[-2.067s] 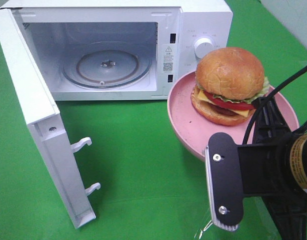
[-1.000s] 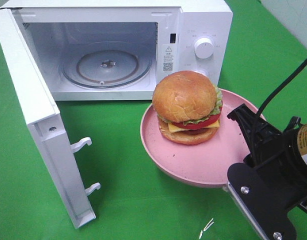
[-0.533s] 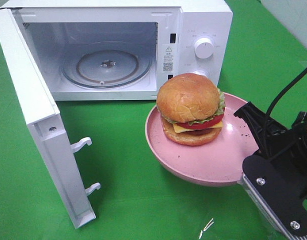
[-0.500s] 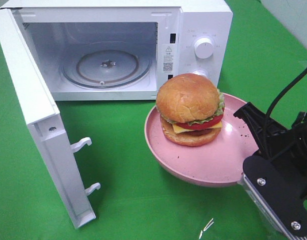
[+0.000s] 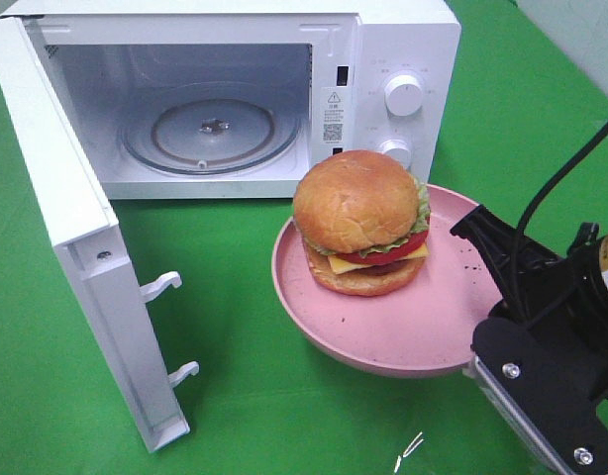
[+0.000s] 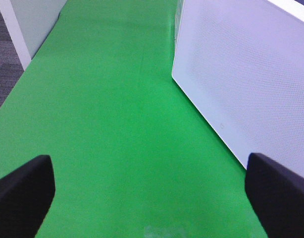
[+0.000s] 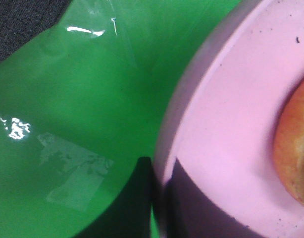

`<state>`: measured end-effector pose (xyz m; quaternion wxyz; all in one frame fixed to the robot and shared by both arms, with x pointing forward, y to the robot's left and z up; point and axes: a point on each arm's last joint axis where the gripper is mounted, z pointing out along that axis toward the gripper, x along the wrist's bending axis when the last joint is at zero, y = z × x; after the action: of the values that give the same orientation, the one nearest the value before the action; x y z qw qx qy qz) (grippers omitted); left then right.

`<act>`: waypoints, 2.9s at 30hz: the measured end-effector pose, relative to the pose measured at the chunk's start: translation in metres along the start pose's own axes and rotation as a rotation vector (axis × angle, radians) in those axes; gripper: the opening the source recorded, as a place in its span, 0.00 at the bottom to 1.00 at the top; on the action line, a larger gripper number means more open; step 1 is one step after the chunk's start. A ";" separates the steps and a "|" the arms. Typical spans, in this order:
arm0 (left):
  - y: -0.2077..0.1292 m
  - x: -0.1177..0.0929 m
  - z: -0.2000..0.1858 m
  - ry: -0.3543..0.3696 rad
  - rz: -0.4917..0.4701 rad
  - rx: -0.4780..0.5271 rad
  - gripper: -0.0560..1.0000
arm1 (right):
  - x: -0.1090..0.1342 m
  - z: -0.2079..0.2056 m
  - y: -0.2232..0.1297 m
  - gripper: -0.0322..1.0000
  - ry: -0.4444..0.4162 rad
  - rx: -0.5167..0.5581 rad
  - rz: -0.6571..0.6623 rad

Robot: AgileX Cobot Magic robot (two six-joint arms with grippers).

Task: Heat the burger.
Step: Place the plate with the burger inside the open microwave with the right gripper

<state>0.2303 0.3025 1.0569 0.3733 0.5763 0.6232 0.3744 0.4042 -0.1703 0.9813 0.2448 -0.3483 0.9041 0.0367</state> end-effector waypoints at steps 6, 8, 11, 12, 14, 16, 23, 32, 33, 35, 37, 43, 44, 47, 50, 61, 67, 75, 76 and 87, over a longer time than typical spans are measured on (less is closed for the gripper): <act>0.000 0.000 0.000 0.000 0.000 0.000 0.96 | -0.011 0.006 0.001 0.06 0.008 -0.002 0.006; 0.000 0.000 0.000 0.000 0.000 0.000 0.96 | -0.016 0.009 0.001 0.06 0.012 -0.002 0.008; 0.000 0.000 0.000 0.000 0.000 0.000 0.96 | -0.023 0.012 0.001 0.06 0.016 -0.001 0.009; 0.000 0.000 0.000 0.000 0.000 0.000 0.96 | -0.023 0.012 0.001 0.06 0.016 -0.001 0.009; 0.000 0.000 0.000 0.000 0.000 0.000 0.96 | -0.034 0.016 0.001 0.06 0.012 -0.002 0.009; 0.000 0.000 0.000 0.000 0.000 0.000 0.96 | -0.038 0.018 0.001 0.06 0.010 -0.002 0.009; 0.000 0.000 0.000 0.000 0.000 0.000 0.96 | -0.057 0.028 0.006 0.06 0.011 -0.018 0.004; 0.000 0.000 0.000 0.000 0.000 0.000 0.96 | -0.075 0.043 0.017 0.06 0.023 -0.042 -0.003; 0.000 0.000 0.000 0.000 0.000 0.000 0.96 | -0.079 0.045 0.017 0.06 0.022 -0.046 0.005; 0.000 0.000 0.000 0.000 0.000 0.000 0.96 | -0.084 0.047 0.017 0.06 0.015 -0.050 0.012; 0.000 0.000 0.000 0.000 0.000 0.000 0.96 | -0.086 0.048 0.018 0.06 0.014 -0.052 0.016; 0.000 0.000 0.000 0.000 0.000 0.000 0.96 | -0.098 0.048 0.018 0.06 -0.007 -0.057 0.018; 0.000 0.000 0.000 0.000 0.000 0.000 0.96 | -0.100 0.048 0.018 0.06 -0.011 -0.057 0.017; 0.000 0.000 0.000 0.000 0.000 0.000 0.96 | -0.107 0.049 0.019 0.06 -0.025 -0.058 0.009; 0.000 0.000 0.000 0.000 0.000 0.000 0.96 | -0.110 0.048 0.021 0.06 -0.033 -0.063 0.005; 0.000 0.000 0.000 0.000 0.000 0.000 0.96 | -0.117 0.063 0.026 0.06 -0.024 -0.079 0.012; 0.000 0.000 0.000 0.000 0.000 0.000 0.96 | -0.126 0.069 0.033 0.06 -0.032 -0.088 0.000; 0.000 0.000 0.000 0.000 0.000 0.000 0.96 | -0.142 0.076 0.035 0.06 -0.052 -0.092 0.005; 0.000 0.000 0.000 0.000 0.000 0.000 0.96 | -0.146 0.080 0.036 0.06 -0.053 -0.092 0.009; 0.000 0.000 0.000 0.000 0.000 0.000 0.96 | -0.170 0.094 0.038 0.06 -0.041 -0.089 0.043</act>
<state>0.2303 0.3025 1.0569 0.3733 0.5763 0.6232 0.3744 0.5278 -0.0154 0.9743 0.2465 -0.3384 0.9037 0.0893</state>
